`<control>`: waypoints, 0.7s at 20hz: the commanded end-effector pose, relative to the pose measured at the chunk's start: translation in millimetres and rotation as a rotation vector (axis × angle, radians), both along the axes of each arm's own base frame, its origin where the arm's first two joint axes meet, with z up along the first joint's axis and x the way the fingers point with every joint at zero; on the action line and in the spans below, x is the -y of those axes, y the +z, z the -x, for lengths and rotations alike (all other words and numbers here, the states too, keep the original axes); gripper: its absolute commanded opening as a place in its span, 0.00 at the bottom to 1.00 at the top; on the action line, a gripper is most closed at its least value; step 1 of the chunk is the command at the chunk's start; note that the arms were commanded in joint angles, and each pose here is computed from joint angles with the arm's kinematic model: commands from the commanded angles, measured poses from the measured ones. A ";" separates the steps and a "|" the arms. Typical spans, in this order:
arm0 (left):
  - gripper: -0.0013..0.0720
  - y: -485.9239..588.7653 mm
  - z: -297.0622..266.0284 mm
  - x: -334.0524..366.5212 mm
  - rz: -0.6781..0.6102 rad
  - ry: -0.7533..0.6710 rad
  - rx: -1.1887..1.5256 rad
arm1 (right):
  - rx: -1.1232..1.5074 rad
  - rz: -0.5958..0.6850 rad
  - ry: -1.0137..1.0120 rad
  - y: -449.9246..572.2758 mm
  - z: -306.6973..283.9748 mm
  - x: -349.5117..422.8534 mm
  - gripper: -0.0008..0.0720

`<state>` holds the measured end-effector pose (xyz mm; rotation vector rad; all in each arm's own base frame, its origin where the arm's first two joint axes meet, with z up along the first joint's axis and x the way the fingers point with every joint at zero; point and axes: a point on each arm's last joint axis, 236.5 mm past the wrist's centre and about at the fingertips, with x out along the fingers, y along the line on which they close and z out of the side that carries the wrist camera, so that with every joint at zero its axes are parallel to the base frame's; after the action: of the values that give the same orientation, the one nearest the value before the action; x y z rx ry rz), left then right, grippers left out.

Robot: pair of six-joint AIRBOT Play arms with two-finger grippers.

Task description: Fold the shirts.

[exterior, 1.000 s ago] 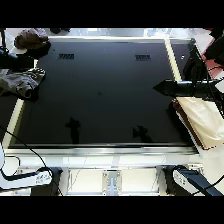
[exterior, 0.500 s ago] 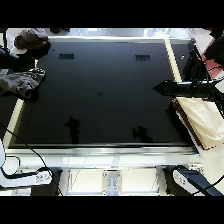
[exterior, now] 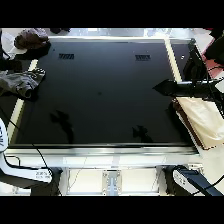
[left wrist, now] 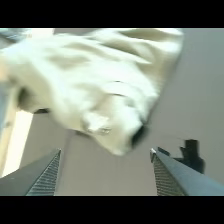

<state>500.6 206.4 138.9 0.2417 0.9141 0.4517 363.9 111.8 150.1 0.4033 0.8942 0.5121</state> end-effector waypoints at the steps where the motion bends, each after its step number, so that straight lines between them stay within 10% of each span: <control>1: 0.90 -51.9 2.7 -56.3 -0.007 0.127 -0.055 | 0.035 0.000 -0.032 4.5 -9.5 4.0 0.61; 13: 0.90 -209.0 -39.1 -76.9 0.116 0.096 -0.100 | 0.096 -0.060 -0.153 21.3 -33.6 13.0 0.61; 14: 0.78 -204.8 -45.9 -77.0 0.112 0.085 -0.069 | 0.097 -0.063 -0.153 21.7 -33.6 12.6 0.61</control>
<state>526.8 282.3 -59.7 0.1158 1.0913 0.4935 396.0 98.7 170.0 0.4699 0.7519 0.4229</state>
